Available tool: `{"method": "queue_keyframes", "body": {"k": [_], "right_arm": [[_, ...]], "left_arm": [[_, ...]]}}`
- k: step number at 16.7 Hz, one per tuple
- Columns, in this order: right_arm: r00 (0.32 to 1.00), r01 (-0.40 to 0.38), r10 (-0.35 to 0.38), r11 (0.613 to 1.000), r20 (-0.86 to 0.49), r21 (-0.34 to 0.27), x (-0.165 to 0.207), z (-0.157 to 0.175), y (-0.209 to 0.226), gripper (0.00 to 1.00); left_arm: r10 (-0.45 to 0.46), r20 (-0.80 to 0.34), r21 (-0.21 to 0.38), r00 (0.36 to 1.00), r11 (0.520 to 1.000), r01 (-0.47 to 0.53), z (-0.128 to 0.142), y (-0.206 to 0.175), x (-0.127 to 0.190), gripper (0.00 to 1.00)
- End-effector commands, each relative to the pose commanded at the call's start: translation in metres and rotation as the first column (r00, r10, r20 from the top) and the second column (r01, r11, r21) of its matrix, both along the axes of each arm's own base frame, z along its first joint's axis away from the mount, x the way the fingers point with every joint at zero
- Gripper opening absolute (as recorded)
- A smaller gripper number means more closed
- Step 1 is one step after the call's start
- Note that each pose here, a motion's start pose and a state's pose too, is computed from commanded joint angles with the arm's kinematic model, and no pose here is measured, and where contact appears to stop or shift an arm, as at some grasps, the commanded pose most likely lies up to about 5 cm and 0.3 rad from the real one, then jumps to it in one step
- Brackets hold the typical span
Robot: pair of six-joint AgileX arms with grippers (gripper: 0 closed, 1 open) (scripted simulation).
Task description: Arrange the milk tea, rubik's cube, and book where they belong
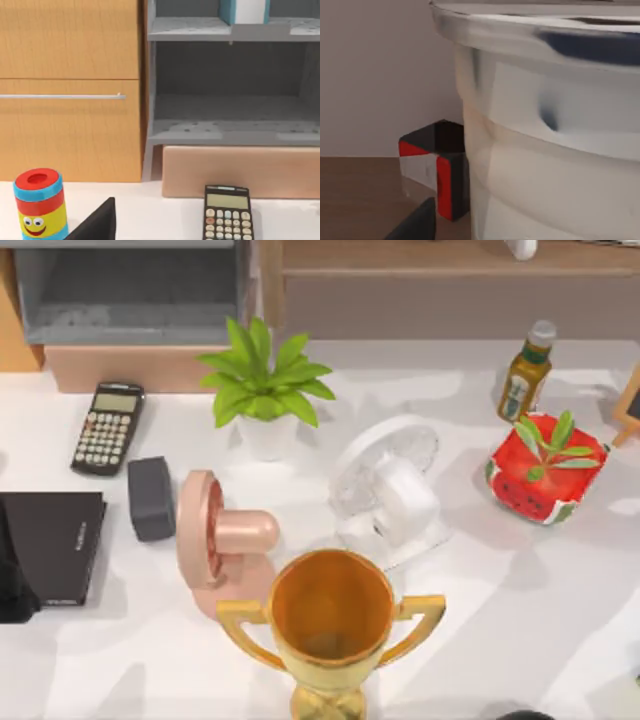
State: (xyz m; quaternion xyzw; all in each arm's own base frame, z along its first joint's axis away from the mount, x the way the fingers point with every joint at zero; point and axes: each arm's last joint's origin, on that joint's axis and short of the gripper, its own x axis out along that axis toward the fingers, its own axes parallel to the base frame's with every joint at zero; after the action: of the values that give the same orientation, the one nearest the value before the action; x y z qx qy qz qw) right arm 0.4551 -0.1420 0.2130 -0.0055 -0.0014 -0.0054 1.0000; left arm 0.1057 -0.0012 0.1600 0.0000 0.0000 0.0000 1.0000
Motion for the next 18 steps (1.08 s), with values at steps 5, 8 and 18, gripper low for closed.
{"method": "queue_keyframes", "body": {"k": [5, 8, 18], "right_arm": [[1.0, 0.005, -0.005, 1.0, -0.002, 0.0, 0.0119, -0.001, -0.0028, 1.0], [1.0, 0.005, -0.005, 1.0, -0.002, 0.0, 0.0119, -0.001, -0.0028, 0.92], [1.0, 0.005, -0.005, 1.0, -0.002, 0.0, 0.0119, -0.001, -0.0028, 0.17]], "left_arm": [[0.0, 0.0, 0.0, 1.0, 1.0, 0.0, 0.0, 0.0, 0.0, 1.0], [0.0, 0.0, 0.0, 1.0, 1.0, 0.0, 0.0, 0.0, 0.0, 1.0], [0.0, 0.0, 0.0, 1.0, 1.0, 0.0, 0.0, 0.0, 0.0, 1.0]]}}
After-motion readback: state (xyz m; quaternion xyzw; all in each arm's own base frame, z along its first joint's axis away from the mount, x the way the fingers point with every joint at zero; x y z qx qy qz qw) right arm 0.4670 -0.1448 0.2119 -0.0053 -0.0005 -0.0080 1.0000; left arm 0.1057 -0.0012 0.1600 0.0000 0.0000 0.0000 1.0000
